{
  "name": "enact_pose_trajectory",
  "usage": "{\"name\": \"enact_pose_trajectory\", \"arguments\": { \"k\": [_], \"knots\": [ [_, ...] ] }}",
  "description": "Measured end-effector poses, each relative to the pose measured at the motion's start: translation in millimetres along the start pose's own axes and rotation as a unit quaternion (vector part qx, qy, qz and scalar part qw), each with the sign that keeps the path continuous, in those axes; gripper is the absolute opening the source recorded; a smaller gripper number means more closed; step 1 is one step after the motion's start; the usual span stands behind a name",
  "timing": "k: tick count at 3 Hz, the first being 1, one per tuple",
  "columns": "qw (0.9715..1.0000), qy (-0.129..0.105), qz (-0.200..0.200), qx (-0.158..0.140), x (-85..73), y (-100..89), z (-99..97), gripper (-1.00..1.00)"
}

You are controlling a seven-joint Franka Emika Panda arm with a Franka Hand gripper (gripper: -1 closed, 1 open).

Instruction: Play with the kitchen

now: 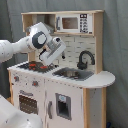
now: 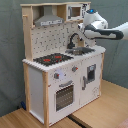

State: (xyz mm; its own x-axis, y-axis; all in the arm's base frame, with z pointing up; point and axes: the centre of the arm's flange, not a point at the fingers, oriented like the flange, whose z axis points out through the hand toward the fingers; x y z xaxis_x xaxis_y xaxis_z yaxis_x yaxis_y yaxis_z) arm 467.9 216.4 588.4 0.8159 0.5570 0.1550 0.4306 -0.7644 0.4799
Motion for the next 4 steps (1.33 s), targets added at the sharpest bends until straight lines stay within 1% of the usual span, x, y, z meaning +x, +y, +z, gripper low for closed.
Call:
{"name": "enact_pose_trajectory", "arguments": {
  "k": [1, 2, 3, 4],
  "knots": [
    [0.9995, -0.018, 0.009, 0.025, 5.0, 17.2, 26.5, 1.0],
    [0.9988, -0.033, 0.016, 0.031, 10.5, 28.5, 47.7, 1.0],
    [0.9985, -0.038, 0.016, 0.037, 23.9, 29.2, 60.5, 1.0],
    [0.998, -0.042, 0.017, 0.044, 37.7, 22.1, 72.5, 1.0]
  ]
}}
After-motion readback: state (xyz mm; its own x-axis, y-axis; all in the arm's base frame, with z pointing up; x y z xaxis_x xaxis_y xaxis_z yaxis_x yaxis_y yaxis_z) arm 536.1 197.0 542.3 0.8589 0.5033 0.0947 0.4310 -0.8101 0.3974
